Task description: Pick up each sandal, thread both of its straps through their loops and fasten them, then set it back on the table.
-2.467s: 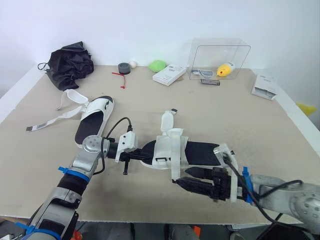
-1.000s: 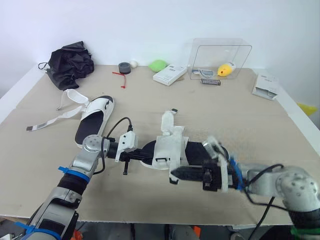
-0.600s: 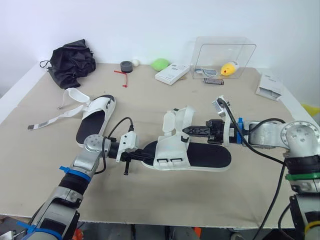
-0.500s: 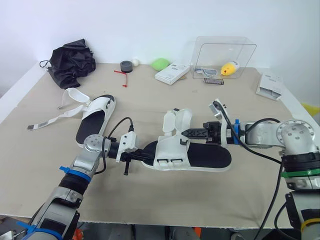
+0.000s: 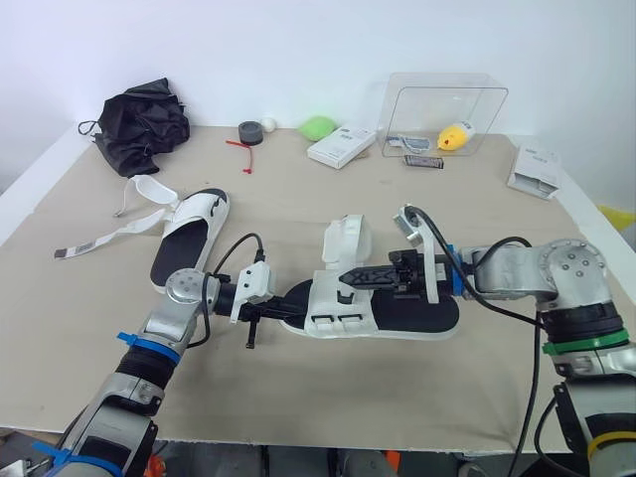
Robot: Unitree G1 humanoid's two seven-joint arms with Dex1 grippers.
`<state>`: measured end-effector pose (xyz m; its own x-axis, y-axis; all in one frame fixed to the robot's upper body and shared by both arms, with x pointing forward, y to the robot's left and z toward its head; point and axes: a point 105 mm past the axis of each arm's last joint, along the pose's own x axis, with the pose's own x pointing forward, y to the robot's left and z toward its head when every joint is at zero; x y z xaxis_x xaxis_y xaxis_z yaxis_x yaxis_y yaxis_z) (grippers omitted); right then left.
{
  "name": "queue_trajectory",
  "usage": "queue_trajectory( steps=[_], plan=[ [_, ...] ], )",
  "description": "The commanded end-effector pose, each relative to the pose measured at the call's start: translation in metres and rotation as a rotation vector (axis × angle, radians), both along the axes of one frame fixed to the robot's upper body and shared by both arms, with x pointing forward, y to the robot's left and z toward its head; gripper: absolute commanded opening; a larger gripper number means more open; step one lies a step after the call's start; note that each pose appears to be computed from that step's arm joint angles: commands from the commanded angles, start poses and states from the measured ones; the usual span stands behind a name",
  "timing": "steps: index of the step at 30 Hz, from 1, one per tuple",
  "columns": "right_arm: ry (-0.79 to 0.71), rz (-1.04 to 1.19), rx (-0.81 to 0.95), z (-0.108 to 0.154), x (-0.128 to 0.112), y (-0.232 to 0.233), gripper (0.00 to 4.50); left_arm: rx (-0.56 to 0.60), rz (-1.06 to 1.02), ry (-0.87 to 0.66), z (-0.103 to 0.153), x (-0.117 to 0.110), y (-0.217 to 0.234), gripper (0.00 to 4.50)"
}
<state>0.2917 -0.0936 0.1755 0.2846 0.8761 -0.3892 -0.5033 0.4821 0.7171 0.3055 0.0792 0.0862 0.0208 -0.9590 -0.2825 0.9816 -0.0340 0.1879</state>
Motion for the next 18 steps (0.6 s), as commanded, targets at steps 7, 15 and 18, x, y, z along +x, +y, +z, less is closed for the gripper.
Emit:
queue_trajectory(
  steps=[7,15,18],
  plan=[
    [0.016,0.025,-0.044,-0.012,-0.015,-0.004,0.04,0.139,-0.007,0.155,-0.049,-0.018,0.008,0.00],
    [0.001,0.040,-0.053,-0.008,-0.015,-0.004,0.04,0.137,-0.003,0.158,-0.049,-0.018,0.008,0.00],
    [-0.007,0.070,-0.054,-0.005,-0.019,-0.003,0.04,0.135,-0.001,0.158,-0.049,-0.018,0.008,0.00]
  ],
)
